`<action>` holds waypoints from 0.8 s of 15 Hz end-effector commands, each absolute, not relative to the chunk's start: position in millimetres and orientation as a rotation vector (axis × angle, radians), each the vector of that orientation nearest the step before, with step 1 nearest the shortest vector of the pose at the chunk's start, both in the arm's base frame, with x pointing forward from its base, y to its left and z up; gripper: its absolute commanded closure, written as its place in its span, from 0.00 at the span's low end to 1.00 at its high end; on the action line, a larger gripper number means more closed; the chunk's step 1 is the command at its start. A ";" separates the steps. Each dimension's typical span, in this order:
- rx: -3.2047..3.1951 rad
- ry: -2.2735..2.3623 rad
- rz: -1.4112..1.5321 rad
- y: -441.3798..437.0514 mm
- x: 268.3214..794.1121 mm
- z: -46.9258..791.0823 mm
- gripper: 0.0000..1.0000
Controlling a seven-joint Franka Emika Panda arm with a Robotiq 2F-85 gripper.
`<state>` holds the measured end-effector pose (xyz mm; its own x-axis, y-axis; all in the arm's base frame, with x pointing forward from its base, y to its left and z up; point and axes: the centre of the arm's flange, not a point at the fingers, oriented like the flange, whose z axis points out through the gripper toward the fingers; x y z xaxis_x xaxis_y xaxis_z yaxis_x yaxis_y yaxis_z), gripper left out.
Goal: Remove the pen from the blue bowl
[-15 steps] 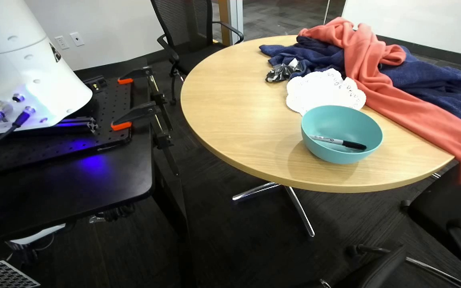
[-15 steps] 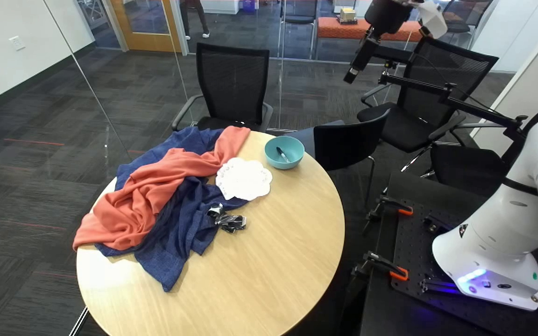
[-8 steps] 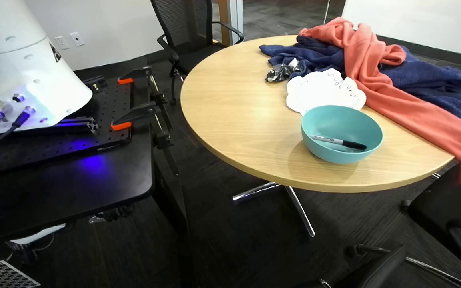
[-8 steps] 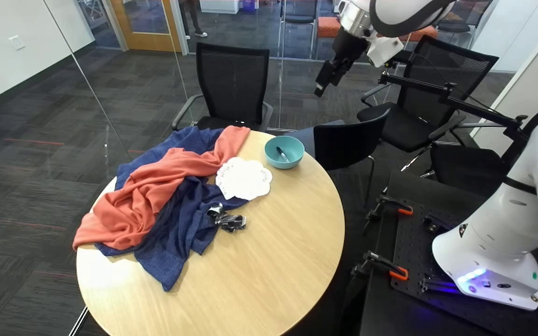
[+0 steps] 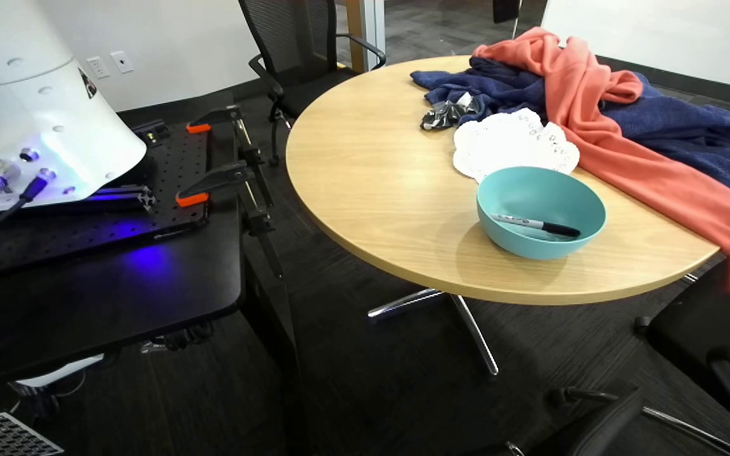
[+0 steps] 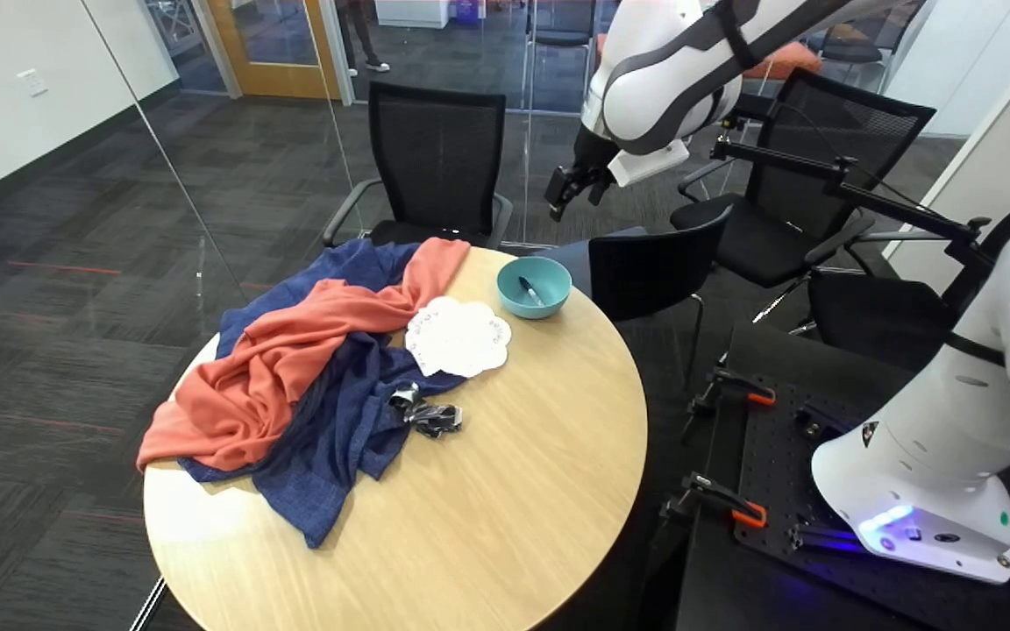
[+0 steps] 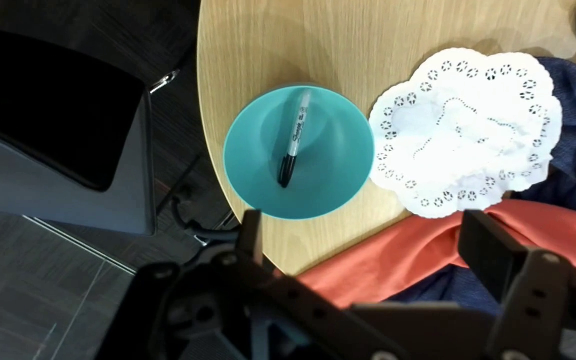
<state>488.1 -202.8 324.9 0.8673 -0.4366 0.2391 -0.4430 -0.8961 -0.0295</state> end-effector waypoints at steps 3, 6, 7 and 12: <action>2.954 -0.855 0.322 -218.9 530.2 262.4 0.00; 2.967 -0.877 0.290 -225.4 537.5 233.0 0.00; 2.972 -0.888 0.286 -226.7 539.2 224.8 0.00; 2.976 -0.911 0.253 -220.0 534.0 206.0 0.00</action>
<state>534.1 -220.0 205.8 0.8167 -0.5545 0.1598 -0.5576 -0.8296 -0.0293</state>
